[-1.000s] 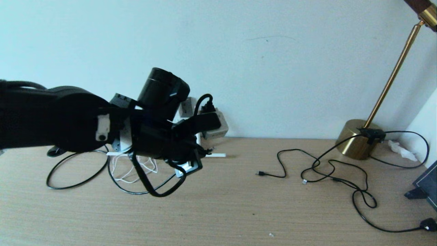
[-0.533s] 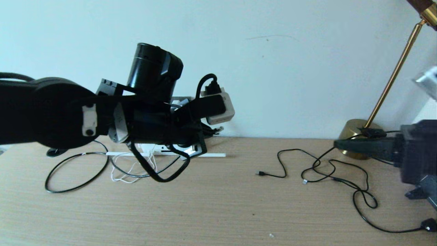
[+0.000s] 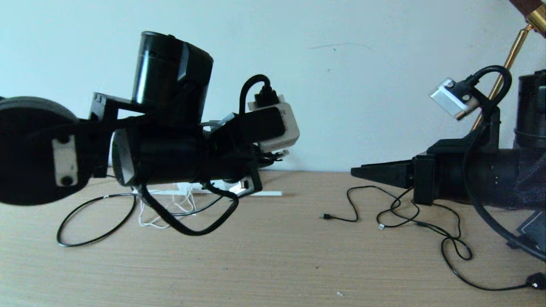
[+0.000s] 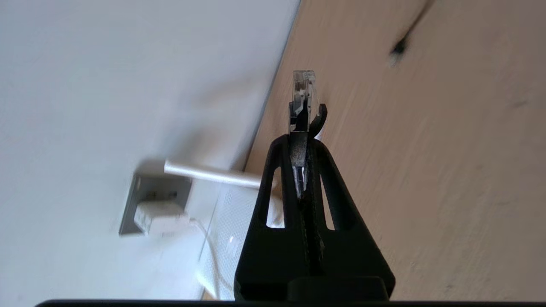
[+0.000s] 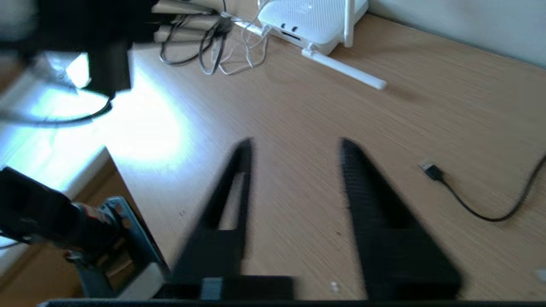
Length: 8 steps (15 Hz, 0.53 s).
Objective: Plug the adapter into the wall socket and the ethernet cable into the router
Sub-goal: Hand it to the other hand
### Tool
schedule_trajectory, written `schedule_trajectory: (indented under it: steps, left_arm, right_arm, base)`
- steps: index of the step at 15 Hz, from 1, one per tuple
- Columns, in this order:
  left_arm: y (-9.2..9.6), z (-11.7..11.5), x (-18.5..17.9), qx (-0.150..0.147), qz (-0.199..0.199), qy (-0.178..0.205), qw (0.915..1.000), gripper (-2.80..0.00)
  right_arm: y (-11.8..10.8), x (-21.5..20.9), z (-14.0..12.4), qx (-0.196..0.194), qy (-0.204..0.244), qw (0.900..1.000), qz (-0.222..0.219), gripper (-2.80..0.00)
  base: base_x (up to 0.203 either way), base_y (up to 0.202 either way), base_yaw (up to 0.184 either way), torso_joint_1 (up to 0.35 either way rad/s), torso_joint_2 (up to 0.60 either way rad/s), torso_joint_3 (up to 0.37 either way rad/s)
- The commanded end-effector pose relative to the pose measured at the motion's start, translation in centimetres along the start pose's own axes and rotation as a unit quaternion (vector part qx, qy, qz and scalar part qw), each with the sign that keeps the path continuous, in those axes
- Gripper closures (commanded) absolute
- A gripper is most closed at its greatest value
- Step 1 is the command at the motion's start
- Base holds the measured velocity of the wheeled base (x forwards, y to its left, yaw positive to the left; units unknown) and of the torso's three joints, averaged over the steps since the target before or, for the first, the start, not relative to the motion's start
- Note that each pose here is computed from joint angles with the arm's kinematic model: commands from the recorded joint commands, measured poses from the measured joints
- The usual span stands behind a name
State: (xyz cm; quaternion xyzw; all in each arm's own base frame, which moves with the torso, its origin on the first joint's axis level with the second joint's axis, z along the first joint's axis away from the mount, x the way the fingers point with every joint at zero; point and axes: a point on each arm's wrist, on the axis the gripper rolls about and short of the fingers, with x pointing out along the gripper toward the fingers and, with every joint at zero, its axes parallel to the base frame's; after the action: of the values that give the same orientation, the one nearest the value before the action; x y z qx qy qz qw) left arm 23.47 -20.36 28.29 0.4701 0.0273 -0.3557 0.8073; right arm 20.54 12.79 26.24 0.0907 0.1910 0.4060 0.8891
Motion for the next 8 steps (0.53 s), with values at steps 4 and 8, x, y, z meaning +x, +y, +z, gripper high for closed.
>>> schedule_trajectory:
  steps: [4, 8]
  left_arm:
    - [-1.8, 1.0, -1.0, 0.011, -0.003, -0.04, 0.9991, 0.0]
    - [-2.6, 1.6, -1.0, 0.017, -0.014, -0.06, 0.998, 0.0]
  right_arm:
    - [0.8, 1.1, -0.4, -0.006, -0.009, 0.999, 0.034, -2.8]
    - [0.9, 2.8, -0.3, 0.012, -0.023, 0.998, 0.05, -2.8]
  base:
    - [0.0, 0.0, 0.0, 0.0, 0.0, 0.0]
    - [0.0, 0.0, 0.0, 0.0, 0.0, 0.0]
